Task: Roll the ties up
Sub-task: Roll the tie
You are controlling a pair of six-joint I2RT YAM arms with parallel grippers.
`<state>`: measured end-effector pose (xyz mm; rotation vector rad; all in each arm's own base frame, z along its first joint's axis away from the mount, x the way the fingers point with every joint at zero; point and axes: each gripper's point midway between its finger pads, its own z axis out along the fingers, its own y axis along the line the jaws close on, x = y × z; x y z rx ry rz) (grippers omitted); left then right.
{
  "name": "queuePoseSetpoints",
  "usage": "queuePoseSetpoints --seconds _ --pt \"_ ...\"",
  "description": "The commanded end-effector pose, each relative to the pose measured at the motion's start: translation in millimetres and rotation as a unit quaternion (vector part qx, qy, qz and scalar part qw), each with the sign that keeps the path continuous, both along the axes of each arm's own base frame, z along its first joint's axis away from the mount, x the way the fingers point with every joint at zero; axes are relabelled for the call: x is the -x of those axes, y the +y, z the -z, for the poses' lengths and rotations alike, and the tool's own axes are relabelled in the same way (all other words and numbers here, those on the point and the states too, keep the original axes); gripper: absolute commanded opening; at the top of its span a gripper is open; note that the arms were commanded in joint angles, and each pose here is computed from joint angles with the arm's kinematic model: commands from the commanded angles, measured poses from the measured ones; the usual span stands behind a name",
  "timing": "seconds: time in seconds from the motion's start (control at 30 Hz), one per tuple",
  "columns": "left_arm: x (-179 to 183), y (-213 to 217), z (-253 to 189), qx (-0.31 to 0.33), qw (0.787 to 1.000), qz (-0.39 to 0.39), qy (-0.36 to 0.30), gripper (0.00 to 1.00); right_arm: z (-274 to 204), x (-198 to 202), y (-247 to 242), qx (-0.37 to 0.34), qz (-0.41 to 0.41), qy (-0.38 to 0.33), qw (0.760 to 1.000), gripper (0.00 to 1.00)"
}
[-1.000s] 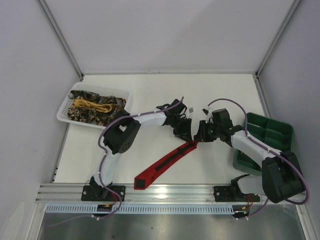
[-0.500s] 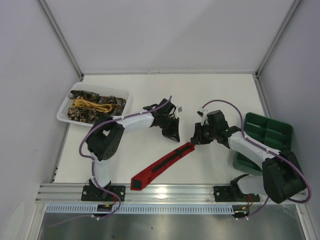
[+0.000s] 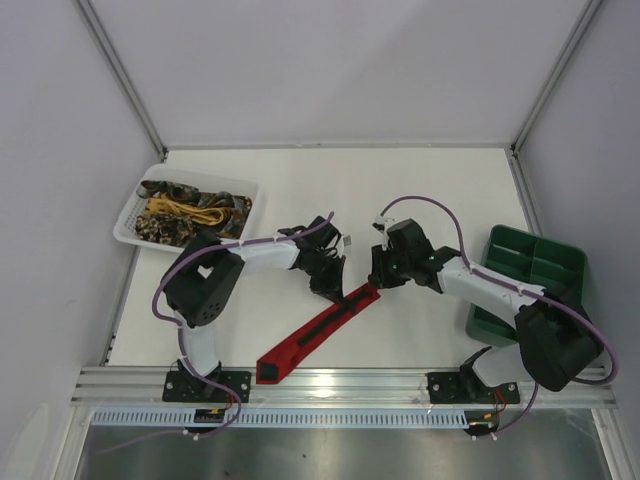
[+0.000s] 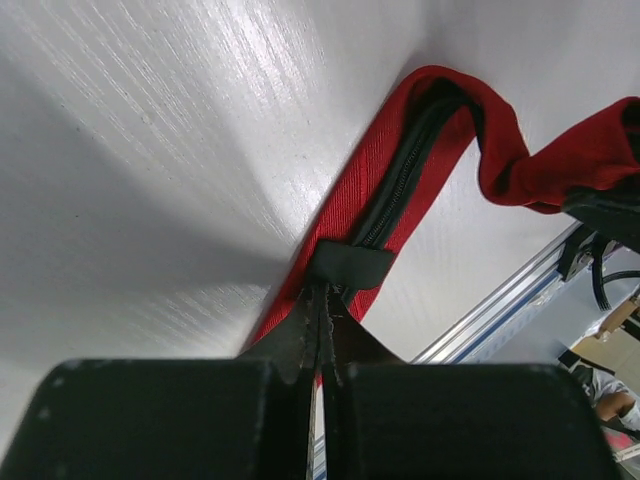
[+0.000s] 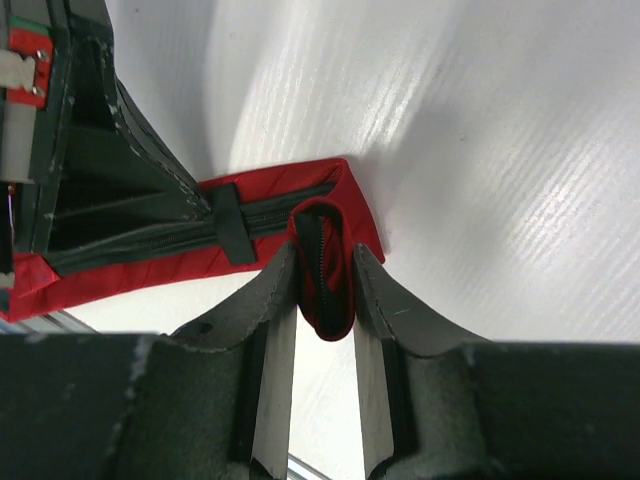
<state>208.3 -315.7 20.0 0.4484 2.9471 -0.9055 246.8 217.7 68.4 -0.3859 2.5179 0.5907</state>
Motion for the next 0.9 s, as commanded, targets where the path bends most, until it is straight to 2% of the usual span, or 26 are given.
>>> queuePoseSetpoints --seconds 0.0,0.23,0.57,0.67,0.87 --pt "-0.2 -1.0 0.7 0.009 1.000 0.004 -0.007 0.01 -4.9 -14.0 8.4 0.014 0.031 -0.016 0.999 0.05" --pt "1.6 3.4 8.2 0.000 1.000 0.007 -0.005 0.01 1.0 -6.8 29.0 0.022 0.028 -0.020 0.999 0.08" --pt "-1.3 7.4 11.9 -0.006 1.000 0.006 -0.007 0.00 -4.3 18.4 67.4 -0.053 -0.047 0.019 0.997 0.43" --pt "-0.8 7.9 12.1 -0.007 1.000 0.008 -0.007 0.01 -6.2 25.4 75.3 -0.076 -0.061 0.032 0.995 0.50" --pt "-3.8 9.5 6.4 -0.007 1.000 0.006 -0.014 0.01 -10.1 36.1 80.6 -0.105 -0.080 0.052 0.990 0.56"
